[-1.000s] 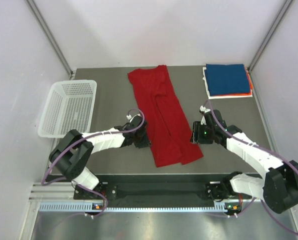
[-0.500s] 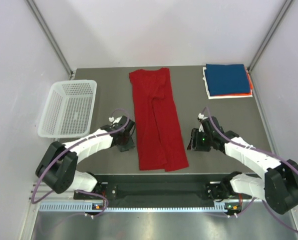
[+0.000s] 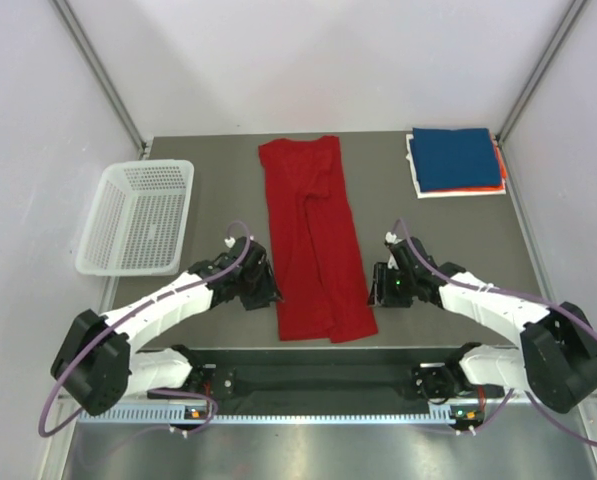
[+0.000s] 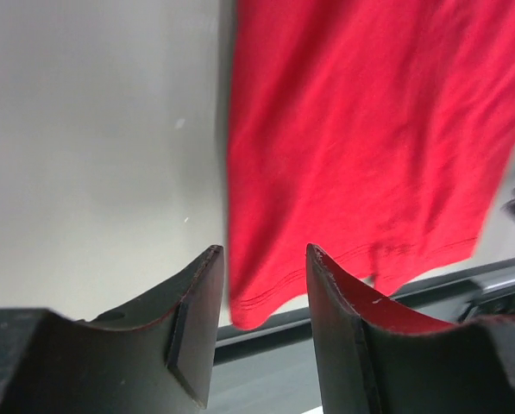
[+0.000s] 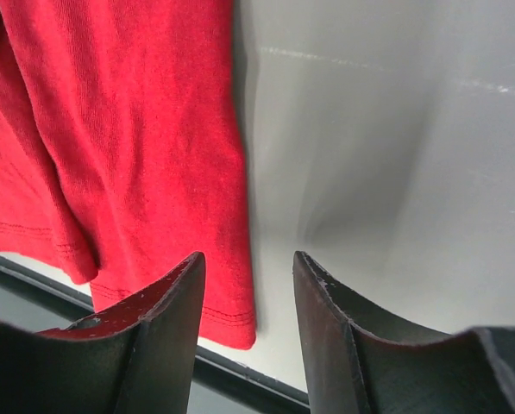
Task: Fold and stack the t-shirts
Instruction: Fold the tshirt
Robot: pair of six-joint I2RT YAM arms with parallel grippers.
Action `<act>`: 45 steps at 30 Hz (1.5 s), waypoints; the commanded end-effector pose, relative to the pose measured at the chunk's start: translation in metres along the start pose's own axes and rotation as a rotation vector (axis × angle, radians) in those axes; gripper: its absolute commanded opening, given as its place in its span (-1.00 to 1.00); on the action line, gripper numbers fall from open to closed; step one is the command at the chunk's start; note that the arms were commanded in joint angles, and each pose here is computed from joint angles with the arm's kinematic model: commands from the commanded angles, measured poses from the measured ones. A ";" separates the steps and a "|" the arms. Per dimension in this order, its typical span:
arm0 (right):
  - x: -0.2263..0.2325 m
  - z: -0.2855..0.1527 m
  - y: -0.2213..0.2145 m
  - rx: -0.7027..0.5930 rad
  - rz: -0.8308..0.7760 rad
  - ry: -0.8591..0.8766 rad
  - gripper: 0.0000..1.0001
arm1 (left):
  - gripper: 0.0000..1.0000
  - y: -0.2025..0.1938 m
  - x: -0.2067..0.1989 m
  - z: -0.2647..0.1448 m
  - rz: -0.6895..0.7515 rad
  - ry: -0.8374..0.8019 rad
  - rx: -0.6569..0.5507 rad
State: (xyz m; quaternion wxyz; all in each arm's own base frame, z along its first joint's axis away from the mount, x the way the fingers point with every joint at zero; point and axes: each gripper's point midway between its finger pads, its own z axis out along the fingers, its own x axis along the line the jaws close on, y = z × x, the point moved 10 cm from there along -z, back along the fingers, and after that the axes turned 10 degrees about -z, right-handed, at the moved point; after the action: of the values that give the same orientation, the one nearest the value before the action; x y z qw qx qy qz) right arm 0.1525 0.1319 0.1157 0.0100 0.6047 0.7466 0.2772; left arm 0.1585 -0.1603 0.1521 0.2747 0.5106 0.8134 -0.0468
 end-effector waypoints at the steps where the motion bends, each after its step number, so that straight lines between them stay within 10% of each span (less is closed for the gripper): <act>1: 0.011 0.002 0.013 -0.058 -0.018 0.046 -0.09 | -0.04 -0.013 0.002 0.009 -0.007 -0.023 0.062; 12: 0.010 0.013 -0.002 -0.025 -0.006 0.044 -0.12 | -0.08 -0.046 0.019 0.032 -0.002 0.046 0.137; 19: 0.014 0.017 -0.016 -0.037 0.011 0.060 -0.44 | -0.95 -0.040 0.034 0.020 0.022 0.215 0.030; 23: 0.020 0.021 -0.030 -0.034 0.047 0.069 -0.97 | -0.91 -0.037 0.041 0.012 0.023 0.269 -0.020; 29: 0.027 0.018 -0.045 -0.047 0.075 0.076 -1.00 | -0.58 -0.030 0.044 -0.003 0.026 0.370 -0.078; 33: 0.034 0.013 -0.050 -0.054 0.072 0.088 -0.82 | -0.27 -0.022 0.037 -0.017 0.038 0.374 -0.138; 39: 0.040 0.008 -0.044 -0.063 0.059 0.071 -0.47 | -0.21 -0.029 -0.005 -0.017 0.147 0.102 -0.048; 45: 0.041 -0.002 -0.035 -0.100 0.023 0.024 -0.42 | -0.17 -0.042 -0.003 0.001 0.206 0.184 0.023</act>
State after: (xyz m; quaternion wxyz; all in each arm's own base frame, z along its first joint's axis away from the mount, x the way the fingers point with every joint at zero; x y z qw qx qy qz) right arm 0.1054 0.1619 0.1004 -0.0032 0.6167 0.7227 0.3121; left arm 0.1221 -0.1745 0.1458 0.1948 0.5792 0.7911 0.0293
